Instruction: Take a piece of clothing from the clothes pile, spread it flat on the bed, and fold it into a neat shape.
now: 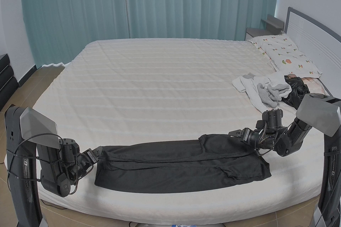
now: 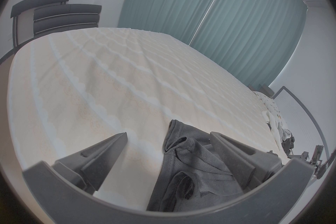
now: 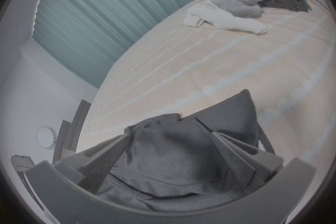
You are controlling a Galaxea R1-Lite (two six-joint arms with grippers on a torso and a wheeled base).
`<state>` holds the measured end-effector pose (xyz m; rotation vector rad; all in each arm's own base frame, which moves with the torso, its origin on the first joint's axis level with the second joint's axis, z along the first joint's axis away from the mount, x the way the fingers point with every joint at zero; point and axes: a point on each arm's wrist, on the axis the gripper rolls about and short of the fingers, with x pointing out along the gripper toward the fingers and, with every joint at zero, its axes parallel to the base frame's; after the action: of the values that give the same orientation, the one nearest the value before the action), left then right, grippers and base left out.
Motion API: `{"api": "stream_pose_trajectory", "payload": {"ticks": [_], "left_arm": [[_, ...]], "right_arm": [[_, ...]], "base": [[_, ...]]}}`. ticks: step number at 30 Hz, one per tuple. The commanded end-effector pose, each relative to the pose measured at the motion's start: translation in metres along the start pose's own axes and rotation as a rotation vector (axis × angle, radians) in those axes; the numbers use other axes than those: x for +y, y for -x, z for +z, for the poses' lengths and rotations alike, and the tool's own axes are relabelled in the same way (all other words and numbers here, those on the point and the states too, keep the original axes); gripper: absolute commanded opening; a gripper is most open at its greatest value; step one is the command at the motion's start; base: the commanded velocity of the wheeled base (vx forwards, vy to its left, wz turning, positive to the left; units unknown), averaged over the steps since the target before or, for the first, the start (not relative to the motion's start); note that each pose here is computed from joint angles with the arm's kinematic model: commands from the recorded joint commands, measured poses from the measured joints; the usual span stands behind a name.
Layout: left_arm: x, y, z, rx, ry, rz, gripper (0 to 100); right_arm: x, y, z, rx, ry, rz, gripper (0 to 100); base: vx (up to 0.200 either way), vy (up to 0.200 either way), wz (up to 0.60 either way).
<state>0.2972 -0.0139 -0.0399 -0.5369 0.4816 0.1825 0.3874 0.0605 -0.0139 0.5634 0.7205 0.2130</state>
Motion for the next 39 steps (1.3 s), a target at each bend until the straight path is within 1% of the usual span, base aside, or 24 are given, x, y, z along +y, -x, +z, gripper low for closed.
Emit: {"api": "stream_pose_trajectory", "payload": {"ticks": [1, 5, 6, 18, 25, 28, 29, 35, 39], "left_arm": [[0.000, -0.001, -0.001, -0.004, 0.001, -0.005, 100], [0.000, -0.001, -0.001, -0.002, 0.001, -0.004, 100], [0.000, -0.001, -0.001, -0.002, 0.001, -0.004, 100], [0.001, -0.002, -0.003, 0.001, 0.001, 0.002, 100], [0.002, -0.002, -0.004, 0.005, -0.001, 0.005, 100], [0.002, -0.001, -0.004, 0.006, -0.002, 0.005, 100], [0.002, -0.001, -0.004, 0.005, -0.001, 0.005, 100], [0.003, -0.001, -0.004, 0.007, -0.001, 0.007, 100], [0.003, -0.001, -0.005, 0.010, 0.000, 0.008, 100]], "right_arm": [[-0.011, -0.017, -0.011, 0.034, 0.000, -0.016, 100], [-0.012, -0.019, -0.012, 0.038, 0.002, -0.018, 100], [-0.012, -0.019, -0.012, 0.038, 0.004, -0.018, 0], [-0.017, 0.000, -0.011, 0.032, -0.012, -0.032, 0], [-0.022, 0.015, -0.017, 0.062, -0.029, -0.017, 0], [-0.025, 0.015, -0.013, 0.033, -0.023, -0.011, 0], [-0.024, 0.015, -0.011, 0.026, -0.018, -0.005, 100], [-0.020, 0.006, -0.008, 0.020, -0.006, 0.020, 100], [-0.024, -0.010, -0.008, 0.025, -0.006, 0.022, 100]], "base": [[0.000, 0.000, 0.00], [0.000, 0.000, 0.00], [0.000, 0.000, 0.00], [0.000, 0.000, 0.00], [0.000, 0.000, 0.00], [0.000, 0.000, 0.00], [0.000, 0.000, 0.00], [0.000, 0.000, 0.00], [0.000, 0.000, 0.00]]}}
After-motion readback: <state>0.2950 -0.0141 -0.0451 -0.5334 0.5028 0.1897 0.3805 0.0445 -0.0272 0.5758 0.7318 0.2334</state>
